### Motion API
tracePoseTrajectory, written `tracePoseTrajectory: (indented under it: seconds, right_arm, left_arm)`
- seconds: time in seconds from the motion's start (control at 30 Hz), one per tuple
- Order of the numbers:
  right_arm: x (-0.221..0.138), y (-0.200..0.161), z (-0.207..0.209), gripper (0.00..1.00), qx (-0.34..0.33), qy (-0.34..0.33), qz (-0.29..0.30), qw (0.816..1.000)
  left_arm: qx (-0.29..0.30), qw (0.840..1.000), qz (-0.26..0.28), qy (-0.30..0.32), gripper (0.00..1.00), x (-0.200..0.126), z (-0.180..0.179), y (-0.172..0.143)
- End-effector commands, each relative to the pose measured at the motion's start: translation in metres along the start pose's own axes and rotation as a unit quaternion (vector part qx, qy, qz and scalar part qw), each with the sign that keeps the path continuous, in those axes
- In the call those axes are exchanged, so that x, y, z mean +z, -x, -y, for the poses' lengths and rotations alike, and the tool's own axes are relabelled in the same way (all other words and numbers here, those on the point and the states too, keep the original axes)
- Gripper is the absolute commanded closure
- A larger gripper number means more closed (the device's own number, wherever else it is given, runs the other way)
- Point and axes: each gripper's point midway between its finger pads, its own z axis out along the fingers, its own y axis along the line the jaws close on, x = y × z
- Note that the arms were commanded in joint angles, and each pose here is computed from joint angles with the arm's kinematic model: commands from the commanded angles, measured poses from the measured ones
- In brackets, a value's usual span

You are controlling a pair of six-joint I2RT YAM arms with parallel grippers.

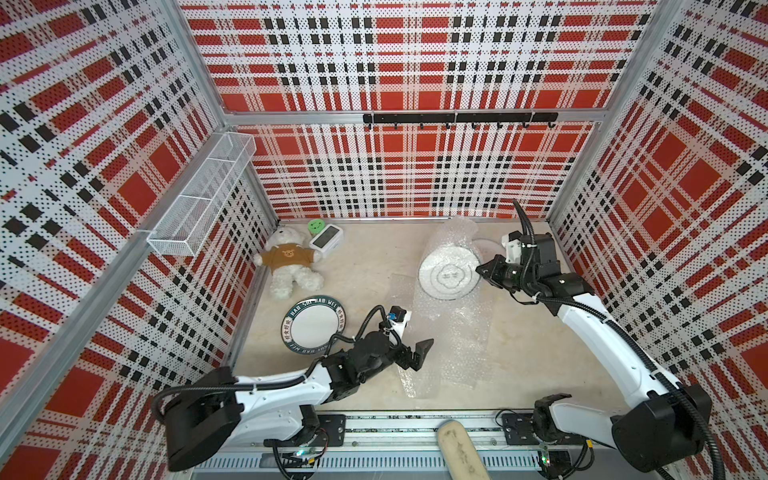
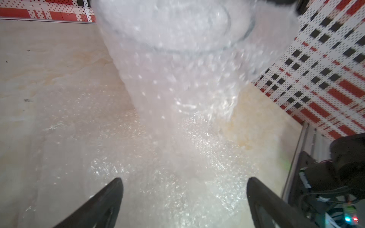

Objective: Unpack dinner plates from bubble wrap
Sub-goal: Unwrap the bubble wrap.

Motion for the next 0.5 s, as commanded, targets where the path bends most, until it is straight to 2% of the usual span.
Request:
tracePoseTrajectory:
  seconds: [0.0,0.13,0.33,0.47]
  right_arm:
    - [-0.028,0.015,-0.025,1.0,-0.005,0.036,0.029,0.999]
    - [-0.045,0.013,-0.029,1.0,-0.005,0.043,0.038,0.998]
    - [-0.072,0.013,-0.042,1.0,-0.01,0.056,0.048,0.997]
    - [-0.083,0.01,-0.041,1.0,-0.014,0.05,0.05,0.997]
  left_arm:
    - [-0.015,0.993,0.107,0.042,0.01,0.008,-0.005,0.049]
    - [-0.034,0.981,0.157,0.105,0.0,0.011,-0.025,0.065]
    - [-0.054,0.965,0.182,0.179,0.02,0.02,-0.053,0.078]
    - [-0.086,0.948,0.21,0.224,0.07,0.005,-0.085,0.091]
